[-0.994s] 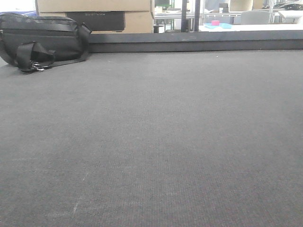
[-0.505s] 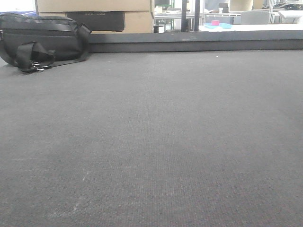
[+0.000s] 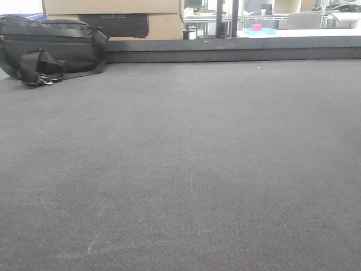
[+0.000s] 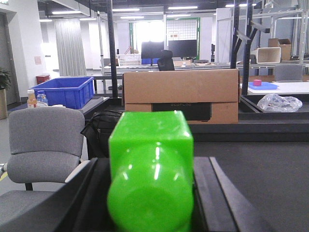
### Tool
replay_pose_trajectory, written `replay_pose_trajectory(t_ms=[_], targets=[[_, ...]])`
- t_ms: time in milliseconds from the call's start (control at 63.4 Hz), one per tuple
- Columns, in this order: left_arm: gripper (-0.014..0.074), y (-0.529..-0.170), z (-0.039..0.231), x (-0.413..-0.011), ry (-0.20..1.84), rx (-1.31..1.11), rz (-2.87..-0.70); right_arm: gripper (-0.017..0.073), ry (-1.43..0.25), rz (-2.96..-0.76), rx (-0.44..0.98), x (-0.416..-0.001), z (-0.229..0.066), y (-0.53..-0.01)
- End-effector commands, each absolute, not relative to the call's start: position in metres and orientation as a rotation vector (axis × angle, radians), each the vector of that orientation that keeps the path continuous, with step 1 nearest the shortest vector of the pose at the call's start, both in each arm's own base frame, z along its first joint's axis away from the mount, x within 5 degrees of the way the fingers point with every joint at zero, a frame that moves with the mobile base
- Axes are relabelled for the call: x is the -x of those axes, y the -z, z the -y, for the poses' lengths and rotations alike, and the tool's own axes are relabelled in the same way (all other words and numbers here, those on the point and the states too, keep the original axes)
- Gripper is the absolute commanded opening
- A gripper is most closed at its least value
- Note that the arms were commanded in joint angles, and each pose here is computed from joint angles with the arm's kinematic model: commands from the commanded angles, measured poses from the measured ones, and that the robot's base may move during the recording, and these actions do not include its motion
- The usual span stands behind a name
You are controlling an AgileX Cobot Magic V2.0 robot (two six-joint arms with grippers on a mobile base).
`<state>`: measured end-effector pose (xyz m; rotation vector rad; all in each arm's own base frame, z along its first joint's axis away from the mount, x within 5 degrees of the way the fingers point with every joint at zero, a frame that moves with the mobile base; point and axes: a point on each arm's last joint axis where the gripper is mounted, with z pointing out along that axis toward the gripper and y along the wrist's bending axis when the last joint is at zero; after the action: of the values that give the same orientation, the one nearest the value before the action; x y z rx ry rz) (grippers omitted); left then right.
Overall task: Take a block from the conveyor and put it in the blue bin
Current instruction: 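Drive the base away from the conveyor holding both blocks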
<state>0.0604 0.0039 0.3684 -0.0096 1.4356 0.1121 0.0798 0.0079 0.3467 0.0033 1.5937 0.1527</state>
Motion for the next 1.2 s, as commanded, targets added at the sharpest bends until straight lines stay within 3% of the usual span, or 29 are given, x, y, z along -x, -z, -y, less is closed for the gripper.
replay_pose_trajectory(t_ms=[0,899,1183], targets=[[-0.0111,-0.370,-0.004,-0.059,-0.112,0.014,-1.417,-0.0162,-0.144,-1.565,0.003,-0.079,-0.008,-0.349],[-0.0111,-0.370,-0.004,-0.058,-0.112,0.013,-1.415,-0.0162,-0.144,-1.565,0.003,-0.079,-0.008,-0.349],[-0.0111,-0.374,-0.002,-0.042,-0.115,0.012,-1.347,-0.0162,-0.144,-1.565,0.003,-0.079,-0.008,-0.349]])
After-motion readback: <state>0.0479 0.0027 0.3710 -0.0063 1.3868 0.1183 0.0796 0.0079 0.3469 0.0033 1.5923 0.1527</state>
